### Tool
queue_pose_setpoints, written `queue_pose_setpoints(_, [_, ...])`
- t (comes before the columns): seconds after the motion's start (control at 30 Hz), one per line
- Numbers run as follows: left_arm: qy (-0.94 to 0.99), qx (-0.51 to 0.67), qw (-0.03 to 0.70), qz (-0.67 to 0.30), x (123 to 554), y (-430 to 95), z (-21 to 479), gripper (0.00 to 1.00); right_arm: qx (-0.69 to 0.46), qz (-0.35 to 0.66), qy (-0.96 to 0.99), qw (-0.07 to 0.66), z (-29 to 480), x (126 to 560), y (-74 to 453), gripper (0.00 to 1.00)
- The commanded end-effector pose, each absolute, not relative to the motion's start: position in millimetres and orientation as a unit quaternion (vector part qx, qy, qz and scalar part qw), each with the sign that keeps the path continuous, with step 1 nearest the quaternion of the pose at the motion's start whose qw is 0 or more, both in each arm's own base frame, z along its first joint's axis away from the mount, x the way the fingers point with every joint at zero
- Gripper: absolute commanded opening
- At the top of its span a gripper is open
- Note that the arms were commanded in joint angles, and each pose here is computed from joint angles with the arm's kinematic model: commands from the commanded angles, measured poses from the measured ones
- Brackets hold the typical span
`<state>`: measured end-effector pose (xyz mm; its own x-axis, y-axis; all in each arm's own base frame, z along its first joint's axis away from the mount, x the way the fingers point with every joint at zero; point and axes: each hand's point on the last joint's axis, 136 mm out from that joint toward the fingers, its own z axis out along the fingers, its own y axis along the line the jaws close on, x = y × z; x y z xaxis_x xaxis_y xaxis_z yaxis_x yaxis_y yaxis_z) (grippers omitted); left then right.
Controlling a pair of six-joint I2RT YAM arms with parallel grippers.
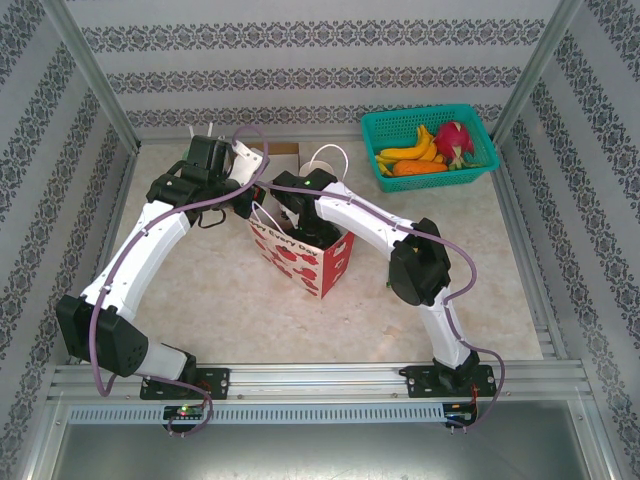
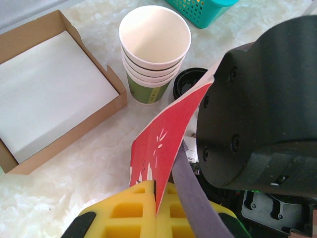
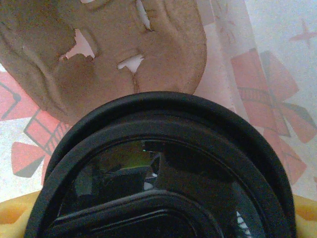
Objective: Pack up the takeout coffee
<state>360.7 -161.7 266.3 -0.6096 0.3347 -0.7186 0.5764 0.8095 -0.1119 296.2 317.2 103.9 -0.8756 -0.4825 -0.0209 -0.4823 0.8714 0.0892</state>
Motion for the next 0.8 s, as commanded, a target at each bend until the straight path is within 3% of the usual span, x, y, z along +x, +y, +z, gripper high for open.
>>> queue_pose_setpoints(0.0, [0.852, 0.273, 0.416, -0.162, 363.8, -162.9, 299.6, 0.00, 0.242, -0.032, -0.970, 0.019, 111.8, 285.2, 307.5, 0.82])
queue_pose_setpoints(0.77, [0.853, 0.273, 0.416, -0.159, 364.1, -161.7, 299.0, 0.00, 0.243, -0.031, -0.970, 0.006, 122.2, 288.4, 308.5, 0.94])
